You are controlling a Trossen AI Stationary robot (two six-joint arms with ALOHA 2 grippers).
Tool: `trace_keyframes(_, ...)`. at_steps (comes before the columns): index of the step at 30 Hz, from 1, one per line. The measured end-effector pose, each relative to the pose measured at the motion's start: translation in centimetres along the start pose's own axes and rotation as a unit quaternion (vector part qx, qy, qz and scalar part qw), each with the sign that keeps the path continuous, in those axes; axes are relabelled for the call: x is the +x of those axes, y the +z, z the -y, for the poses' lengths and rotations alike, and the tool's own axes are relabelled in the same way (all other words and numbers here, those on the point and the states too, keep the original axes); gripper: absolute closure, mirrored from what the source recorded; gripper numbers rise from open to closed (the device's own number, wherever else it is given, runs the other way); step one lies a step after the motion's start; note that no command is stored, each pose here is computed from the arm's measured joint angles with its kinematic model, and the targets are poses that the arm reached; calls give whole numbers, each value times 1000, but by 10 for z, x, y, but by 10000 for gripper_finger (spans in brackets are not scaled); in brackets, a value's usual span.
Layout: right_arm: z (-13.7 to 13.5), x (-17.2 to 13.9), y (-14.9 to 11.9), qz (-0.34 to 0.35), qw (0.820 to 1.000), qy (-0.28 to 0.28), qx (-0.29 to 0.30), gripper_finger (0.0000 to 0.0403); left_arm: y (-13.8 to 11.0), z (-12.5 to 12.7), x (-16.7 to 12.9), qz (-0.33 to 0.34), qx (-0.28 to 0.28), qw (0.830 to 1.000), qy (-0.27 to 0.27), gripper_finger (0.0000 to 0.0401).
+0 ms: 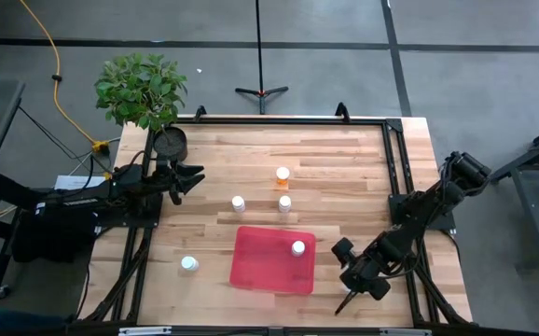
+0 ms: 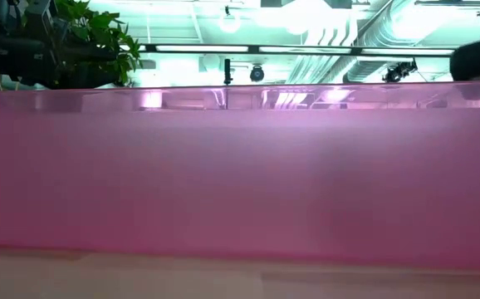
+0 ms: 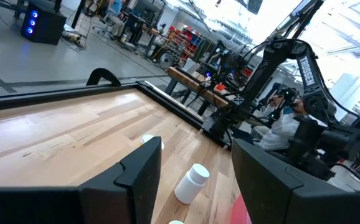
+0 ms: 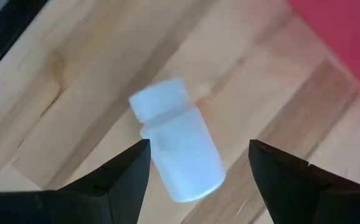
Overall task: Pick and place pill bottles into a basket
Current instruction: Put the white pill bottle into the bin
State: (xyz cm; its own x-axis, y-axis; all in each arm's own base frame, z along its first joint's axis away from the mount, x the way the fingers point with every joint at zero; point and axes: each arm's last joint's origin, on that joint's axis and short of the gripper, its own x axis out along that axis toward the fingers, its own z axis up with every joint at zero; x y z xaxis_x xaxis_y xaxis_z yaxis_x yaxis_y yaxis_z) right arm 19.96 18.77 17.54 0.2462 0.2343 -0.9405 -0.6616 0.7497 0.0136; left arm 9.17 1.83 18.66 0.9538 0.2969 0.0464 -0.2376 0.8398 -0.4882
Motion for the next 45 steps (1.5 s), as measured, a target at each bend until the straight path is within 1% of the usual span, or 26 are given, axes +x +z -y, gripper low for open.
trace_keyframes(3, -1, 0, 0, 1, 999, 8, -34, 142, 0, 0, 0, 0, 0, 1000, 0, 171)
trace_keyframes(5, -2, 2, 0, -2, 998, 29, -61, 142, 0, 0, 0, 0, 0, 1000, 0, 171)
trace_keyframes(7, -4, 8, 0, -12, 995, 50, -85, 142, 0, 0, 0, 0, 0, 1000, 0, 171)
trace_keyframes(9, -6, 15, -1, -25, 993, 54, -101, 142, 0, 0, 0, 0, 0, 1000, 0, 171)
trace_keyframes(14, -4, 28, -3, -48, 994, 15, -101, 142, 0, 0, 0, 0, 0, 1000, 0, 171)
trace_keyframes(19, -4, 30, -2, -47, 994, 16, -100, 142, 0, 0, 0, 0, 0, 1000, 0, 171)
trace_keyframes(24, -4, 30, 2, -26, 994, 12, -101, 142, 0, 0, 0, 0, 0, 1000, 0, 171)
trace_keyframes(28, -3, 30, 2, -27, 994, -7, -103, 142, 0, 0, 0, 0, 0, 1000, 0, 171)
trace_keyframes(30, -3, 30, 2, -26, 993, -3, -115, 142, 0, 0, 0, 0, 0, 1000, 0, 171)
trace_keyframes(35, -5, 30, 2, -23, 985, 31, -165, 142, 0, 0, 0, 0, 0, 1000, -1, 171)
trace_keyframes(38, -5, 30, 2, -24, 981, 34, -190, 142, 0, 0, 0, 0, 0, 1000, -2, 171)
trace_keyframes(45, -5, 30, 2, -24, 980, 32, -195, 145, 0, 0, 0, -1, -1, 1000, -3, 171)
